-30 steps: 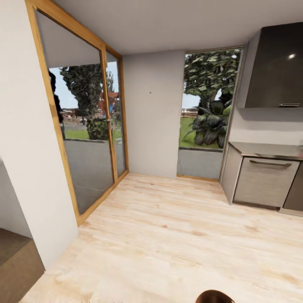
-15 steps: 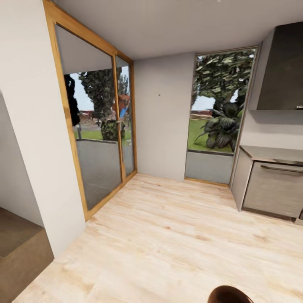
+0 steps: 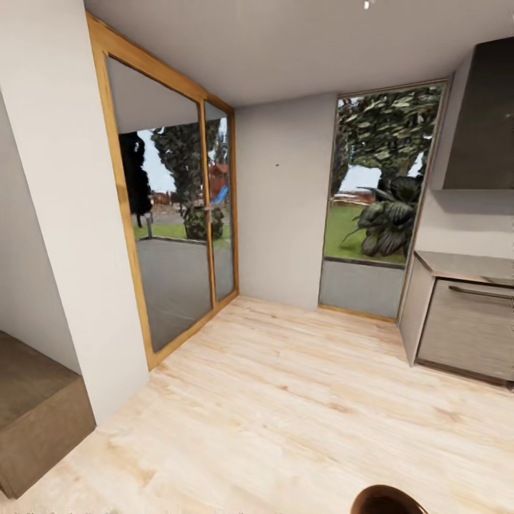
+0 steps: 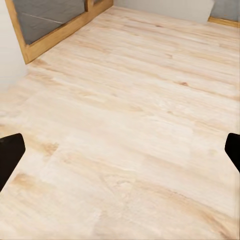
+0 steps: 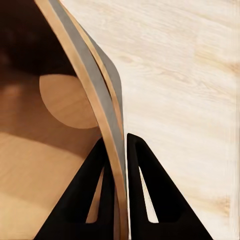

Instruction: Put the three can of soda from the living room inside the tash can in the kitchen.

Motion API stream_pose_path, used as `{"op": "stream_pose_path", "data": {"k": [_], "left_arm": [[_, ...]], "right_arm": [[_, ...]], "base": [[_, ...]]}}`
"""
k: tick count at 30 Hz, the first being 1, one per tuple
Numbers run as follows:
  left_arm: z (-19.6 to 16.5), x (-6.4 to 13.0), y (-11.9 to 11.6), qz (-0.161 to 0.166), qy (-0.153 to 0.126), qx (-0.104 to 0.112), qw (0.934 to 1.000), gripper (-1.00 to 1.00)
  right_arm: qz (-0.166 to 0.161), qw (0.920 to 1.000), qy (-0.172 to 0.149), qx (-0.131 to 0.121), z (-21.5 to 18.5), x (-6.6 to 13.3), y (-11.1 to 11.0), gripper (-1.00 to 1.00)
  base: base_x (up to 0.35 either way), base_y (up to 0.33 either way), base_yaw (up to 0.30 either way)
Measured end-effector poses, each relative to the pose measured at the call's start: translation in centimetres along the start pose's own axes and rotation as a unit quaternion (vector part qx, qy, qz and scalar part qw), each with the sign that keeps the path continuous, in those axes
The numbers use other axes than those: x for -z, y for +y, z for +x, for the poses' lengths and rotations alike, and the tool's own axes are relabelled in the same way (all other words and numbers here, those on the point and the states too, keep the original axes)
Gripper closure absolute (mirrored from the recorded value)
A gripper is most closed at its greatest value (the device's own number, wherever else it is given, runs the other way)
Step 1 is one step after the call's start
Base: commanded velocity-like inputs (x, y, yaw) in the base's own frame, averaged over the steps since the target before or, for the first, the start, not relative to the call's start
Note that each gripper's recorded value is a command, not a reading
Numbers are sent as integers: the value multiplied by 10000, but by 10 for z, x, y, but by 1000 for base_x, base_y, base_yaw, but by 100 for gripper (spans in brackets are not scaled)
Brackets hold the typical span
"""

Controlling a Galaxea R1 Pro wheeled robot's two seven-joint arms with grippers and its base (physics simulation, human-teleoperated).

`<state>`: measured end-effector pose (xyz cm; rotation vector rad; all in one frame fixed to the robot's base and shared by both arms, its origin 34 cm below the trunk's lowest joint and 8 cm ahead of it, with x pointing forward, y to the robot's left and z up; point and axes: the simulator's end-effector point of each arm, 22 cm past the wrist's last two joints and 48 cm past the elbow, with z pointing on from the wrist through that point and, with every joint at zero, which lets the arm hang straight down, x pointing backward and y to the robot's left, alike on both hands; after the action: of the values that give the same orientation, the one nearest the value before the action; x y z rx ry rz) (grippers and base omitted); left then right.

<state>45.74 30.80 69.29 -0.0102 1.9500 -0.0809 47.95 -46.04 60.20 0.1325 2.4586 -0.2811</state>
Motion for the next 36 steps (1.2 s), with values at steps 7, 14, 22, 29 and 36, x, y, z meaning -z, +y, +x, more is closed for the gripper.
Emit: {"op": "stream_pose_path", "data": {"k": [7, 14, 22, 29, 36], "left_arm": [[0, 0, 0, 0, -1, -1, 10000, -100], [-1, 0, 0, -2, -8, -2, 10000, -100], [0, 0, 0, -4, -5, 1, 10000, -100], [-1, 0, 2, -36, -5, 29, 10000, -100], [-17, -13, 7, -34, -64, 128, 9999, -100]], "right_arm": [[-91, 10000, 21, -32, 3, 0, 18, 100], [-235, 9997, 24, -69, 5, 0, 39, 100], [-258, 9996, -8, -69, 2, 0, 42, 100], [-351, 9989, -206, 215, -17, 1, 54, 100], [-573, 9944, -813, 351, -75, 7, 72, 100]], "base": [[-74, -276, 55], [-74, -276, 227], [-58, -260, 254], [-11, -131, 258], [-2, -33, 258]]}}
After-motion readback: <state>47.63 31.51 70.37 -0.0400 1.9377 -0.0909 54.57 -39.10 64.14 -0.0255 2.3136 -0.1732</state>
